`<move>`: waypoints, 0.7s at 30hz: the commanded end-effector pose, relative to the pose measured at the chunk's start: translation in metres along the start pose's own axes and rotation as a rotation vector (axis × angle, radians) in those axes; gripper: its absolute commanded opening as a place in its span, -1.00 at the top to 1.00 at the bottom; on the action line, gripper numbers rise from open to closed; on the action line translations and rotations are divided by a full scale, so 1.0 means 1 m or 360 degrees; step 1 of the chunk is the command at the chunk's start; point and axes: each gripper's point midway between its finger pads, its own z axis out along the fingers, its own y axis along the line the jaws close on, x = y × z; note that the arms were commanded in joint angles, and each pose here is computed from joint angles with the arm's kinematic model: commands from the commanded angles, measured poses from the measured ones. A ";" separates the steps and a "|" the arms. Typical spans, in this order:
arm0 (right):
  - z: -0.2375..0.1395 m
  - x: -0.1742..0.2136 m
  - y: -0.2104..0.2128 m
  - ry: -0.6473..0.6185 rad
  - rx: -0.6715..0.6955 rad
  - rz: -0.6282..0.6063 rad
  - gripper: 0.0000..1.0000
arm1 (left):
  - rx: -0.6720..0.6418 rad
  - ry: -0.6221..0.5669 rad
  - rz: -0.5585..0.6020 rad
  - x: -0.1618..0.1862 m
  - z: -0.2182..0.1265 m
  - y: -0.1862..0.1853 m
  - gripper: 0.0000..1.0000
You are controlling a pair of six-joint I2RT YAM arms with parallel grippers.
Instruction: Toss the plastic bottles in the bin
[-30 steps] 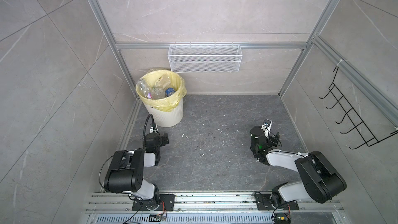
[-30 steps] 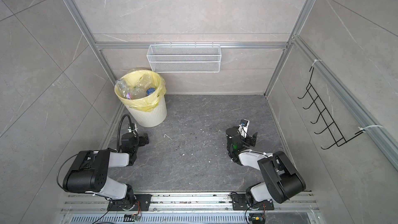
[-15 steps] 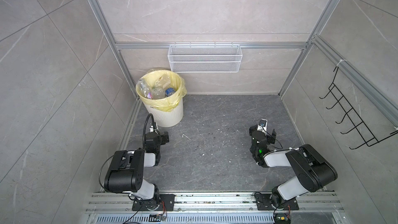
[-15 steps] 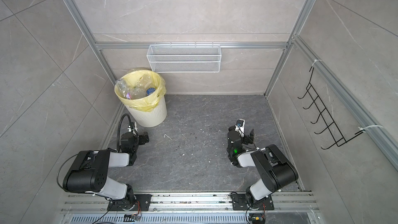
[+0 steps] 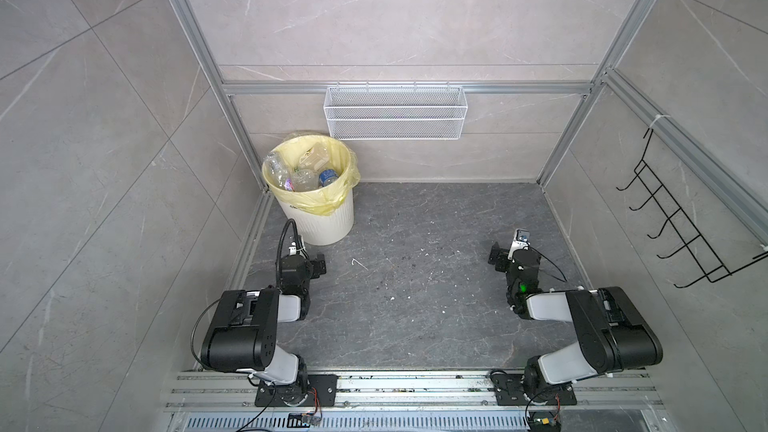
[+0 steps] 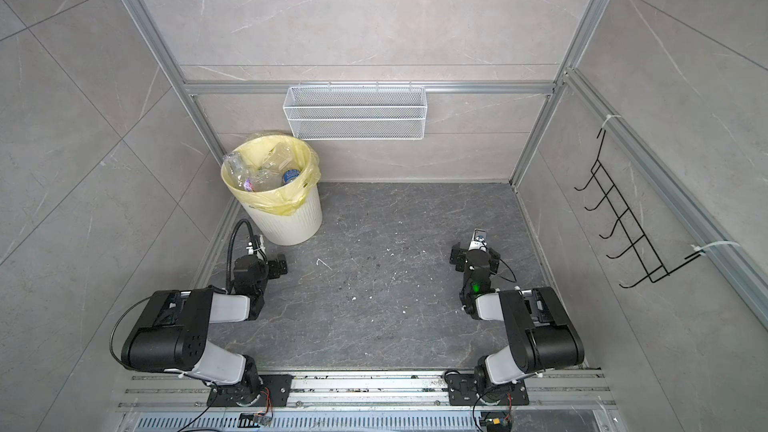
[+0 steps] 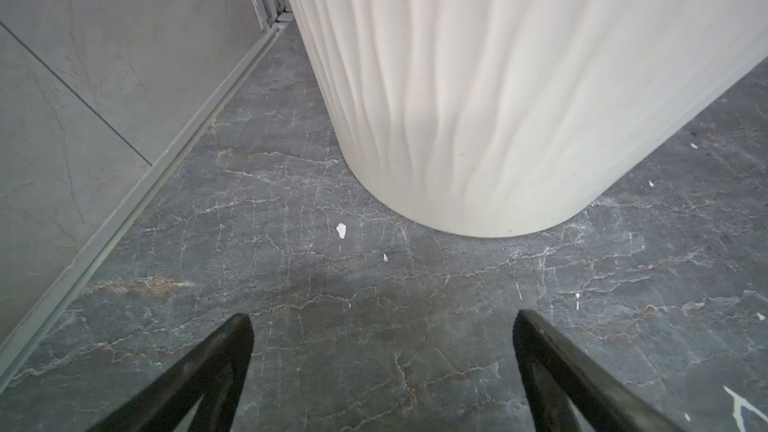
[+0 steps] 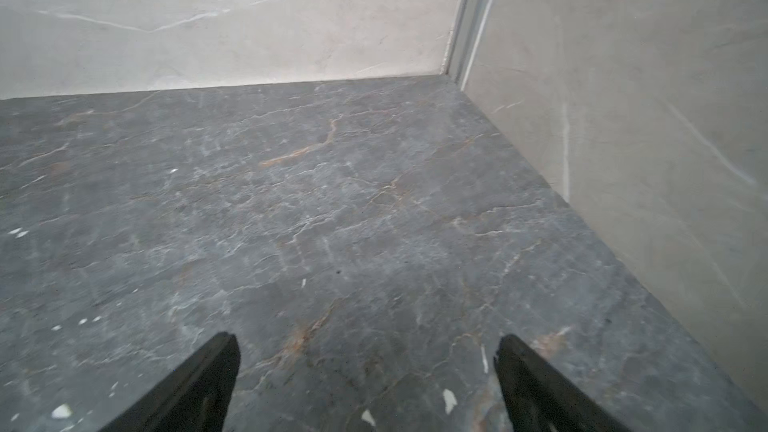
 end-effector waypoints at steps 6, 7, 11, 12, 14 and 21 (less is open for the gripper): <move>-0.002 -0.006 0.014 -0.0049 -0.0126 0.0010 -0.99 | -0.0052 -0.0073 -0.0025 -0.018 0.003 0.011 -1.00; -0.002 -0.006 0.013 -0.0053 -0.0124 0.0009 -1.00 | -0.0051 -0.0076 -0.0028 -0.019 0.003 0.011 -1.00; -0.002 -0.006 0.013 -0.0050 -0.0124 0.0009 -0.99 | -0.0050 -0.0073 -0.0027 -0.018 0.003 0.011 -1.00; -0.002 -0.006 0.013 -0.0051 -0.0124 0.0009 -0.99 | -0.0051 -0.0072 -0.0029 -0.018 0.003 0.011 -1.00; -0.002 -0.006 0.013 -0.0050 -0.0124 0.0009 -1.00 | -0.0051 -0.0072 -0.0027 -0.018 0.003 0.011 -1.00; -0.001 -0.005 0.015 -0.0037 -0.0135 0.0010 -0.99 | -0.0051 -0.0069 -0.0029 -0.017 0.003 0.012 -1.00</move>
